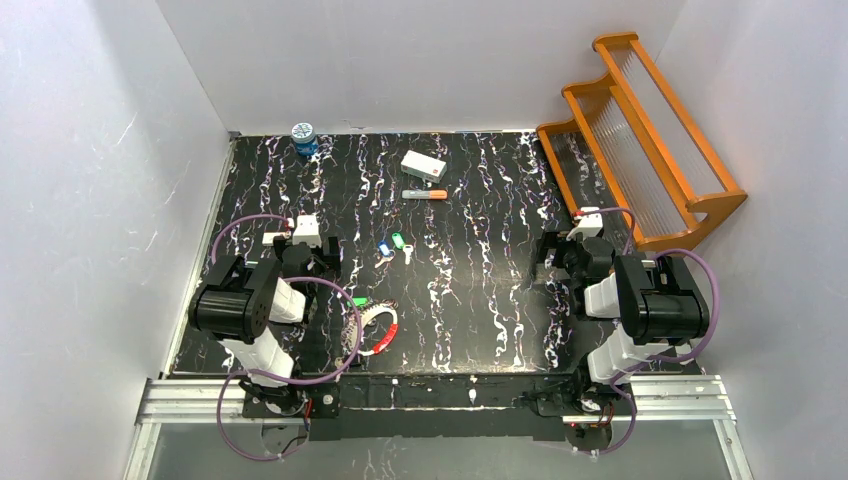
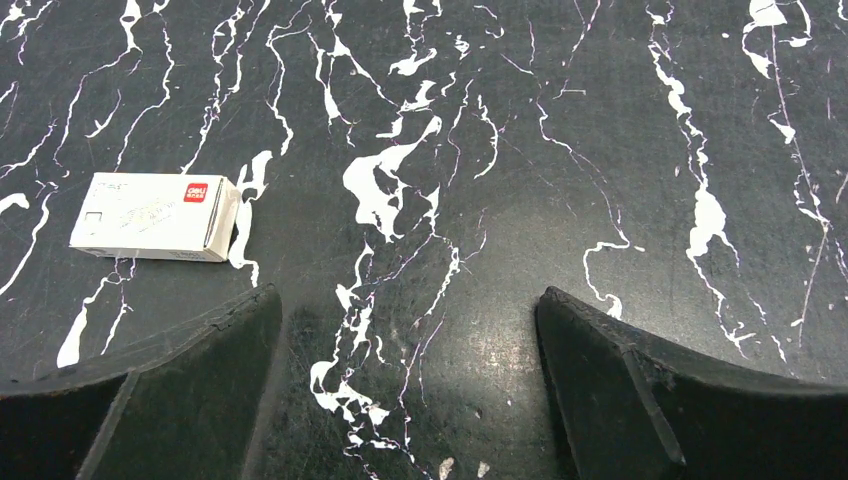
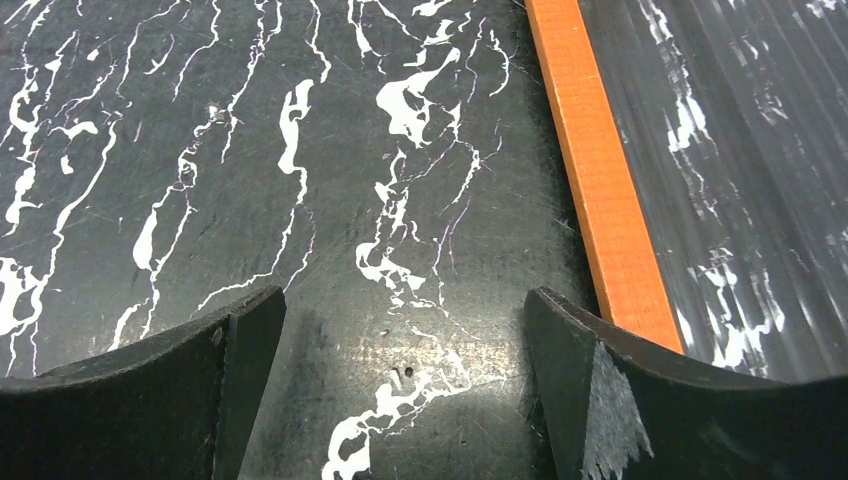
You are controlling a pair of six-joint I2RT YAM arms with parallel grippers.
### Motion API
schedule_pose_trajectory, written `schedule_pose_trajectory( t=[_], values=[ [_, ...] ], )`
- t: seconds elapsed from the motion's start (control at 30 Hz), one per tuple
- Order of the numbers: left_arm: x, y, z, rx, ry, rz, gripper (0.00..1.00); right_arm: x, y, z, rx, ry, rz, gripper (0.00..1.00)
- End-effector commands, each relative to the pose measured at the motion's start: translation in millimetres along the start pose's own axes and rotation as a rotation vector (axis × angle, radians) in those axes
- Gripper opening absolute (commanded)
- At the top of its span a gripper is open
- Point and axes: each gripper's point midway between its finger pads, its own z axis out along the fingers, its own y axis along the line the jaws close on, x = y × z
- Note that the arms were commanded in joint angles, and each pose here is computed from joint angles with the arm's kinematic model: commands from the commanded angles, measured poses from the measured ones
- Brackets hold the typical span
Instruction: Put the keys on the keyring
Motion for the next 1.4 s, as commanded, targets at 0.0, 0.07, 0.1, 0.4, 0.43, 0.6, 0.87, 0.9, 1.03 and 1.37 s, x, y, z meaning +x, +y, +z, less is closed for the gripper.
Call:
schedule_pose_trajectory(
  t=[0.0,0.07,0.1,0.4,0.43,0.6,0.87,0.9,1.03,1.37],
  values=[
    [-7.0,8.9,0.0,-0.045,-0.031,-0.014,0.98,-25.1,-6.9,0.2,0.036,-0.092,-0.016,0.99],
    [-6.8,8.9,-0.1,-0.045,-0.031,-0.014,0.98,-25.1,-6.5,0.2,0.035,-0.092,-0.016,0.99],
    [-7.3,8.9,0.0,-0.045,-0.032,-0.015,0.98,-25.2,-6.6,0.2,0.035,-0.093,-0.016,0.99],
    [-7.6,8.8,0.0,-0.045,-0.033,-0.018,0.98,-24.8,-6.8,0.8,0.035,-0.089,-0.012,0.99],
    [-7.7,14.0,-0.1,-0.077,-0.033,-0.026,0.98,-24.6,-6.6,0.6,0.036,-0.089,-0.013,0.99],
    [-63.7,28.6,-16.4,-0.147,-0.096,-0.100,0.98,-54.3,-16.4,0.4,0.129,0.001,0.104,0.99],
    [-142.9,18.2,-59.4,-0.100,-0.010,-0.443,0.98,-122.0,27.1,-28.8,-0.036,-0.036,0.342,0.99],
    [-141.9,13.2,-63.2,-0.077,0.039,-0.435,0.99,-121.5,29.7,-32.1,-0.035,-0.031,0.400,0.99],
    [-120.0,-6.0,-82.4,-0.006,0.265,-0.437,0.98,-112.6,55.8,-40.4,-0.147,0.069,0.492,0.99],
    [-69.2,-68.3,-126.9,0.317,0.477,-0.569,0.96,-66.3,174.5,-56.1,-0.538,0.356,0.348,0.99]
  ],
)
